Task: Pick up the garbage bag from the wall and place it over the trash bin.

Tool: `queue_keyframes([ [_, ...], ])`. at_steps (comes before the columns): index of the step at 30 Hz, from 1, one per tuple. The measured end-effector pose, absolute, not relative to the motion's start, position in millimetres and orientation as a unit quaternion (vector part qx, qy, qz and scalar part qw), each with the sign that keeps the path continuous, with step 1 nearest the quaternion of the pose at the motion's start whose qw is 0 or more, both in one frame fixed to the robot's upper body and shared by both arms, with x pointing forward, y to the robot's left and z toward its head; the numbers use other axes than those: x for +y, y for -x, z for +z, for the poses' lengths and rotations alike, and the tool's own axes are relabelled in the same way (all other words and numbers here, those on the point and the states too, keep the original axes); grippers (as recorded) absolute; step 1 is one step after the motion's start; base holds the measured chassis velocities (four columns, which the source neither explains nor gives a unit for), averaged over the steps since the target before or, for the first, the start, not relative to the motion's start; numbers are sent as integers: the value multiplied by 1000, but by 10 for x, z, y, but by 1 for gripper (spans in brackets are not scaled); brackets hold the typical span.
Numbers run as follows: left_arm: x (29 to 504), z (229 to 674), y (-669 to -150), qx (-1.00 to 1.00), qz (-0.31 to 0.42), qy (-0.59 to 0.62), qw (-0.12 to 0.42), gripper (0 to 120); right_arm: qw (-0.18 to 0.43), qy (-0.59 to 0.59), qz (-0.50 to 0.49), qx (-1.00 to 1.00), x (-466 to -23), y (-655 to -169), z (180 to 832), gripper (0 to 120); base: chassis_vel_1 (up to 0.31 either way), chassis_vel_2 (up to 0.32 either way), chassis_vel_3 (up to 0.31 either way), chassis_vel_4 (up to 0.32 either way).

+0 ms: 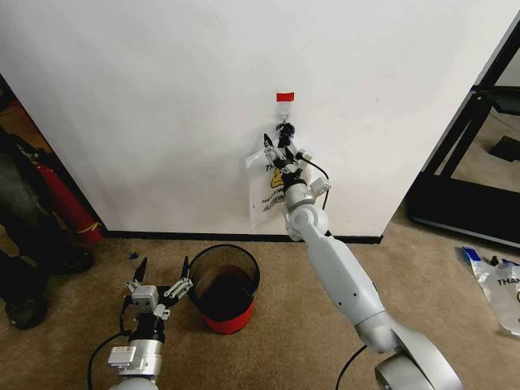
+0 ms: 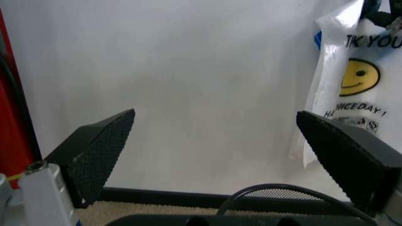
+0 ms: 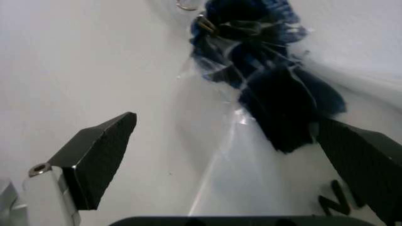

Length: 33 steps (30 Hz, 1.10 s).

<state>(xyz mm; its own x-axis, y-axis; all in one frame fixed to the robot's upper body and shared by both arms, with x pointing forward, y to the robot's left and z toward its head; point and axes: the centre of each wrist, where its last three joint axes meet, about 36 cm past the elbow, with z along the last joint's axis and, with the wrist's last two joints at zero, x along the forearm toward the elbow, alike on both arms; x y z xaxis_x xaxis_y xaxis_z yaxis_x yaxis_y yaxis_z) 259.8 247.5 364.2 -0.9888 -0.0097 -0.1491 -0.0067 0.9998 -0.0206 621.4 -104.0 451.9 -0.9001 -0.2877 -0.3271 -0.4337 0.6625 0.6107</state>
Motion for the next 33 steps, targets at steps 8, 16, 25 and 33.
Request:
queue_keyframes([
  [8,2469,3641,-2601,997,-11,6,75,100,105,207,357,905,-1049,-6211,4532,100,0,0,0,0],
  [16,2462,3626,-2589,997,-9,6,73,100,106,214,352,905,-1094,-6214,4487,89,0,0,0,0],
  [25,2460,3628,-2595,997,-9,6,74,100,105,208,351,907,-1152,-6169,4432,62,0,0,0,0],
  [33,2459,3617,-2592,997,-9,5,72,100,107,204,341,911,-1280,-6117,4380,78,0,0,0,0],
])
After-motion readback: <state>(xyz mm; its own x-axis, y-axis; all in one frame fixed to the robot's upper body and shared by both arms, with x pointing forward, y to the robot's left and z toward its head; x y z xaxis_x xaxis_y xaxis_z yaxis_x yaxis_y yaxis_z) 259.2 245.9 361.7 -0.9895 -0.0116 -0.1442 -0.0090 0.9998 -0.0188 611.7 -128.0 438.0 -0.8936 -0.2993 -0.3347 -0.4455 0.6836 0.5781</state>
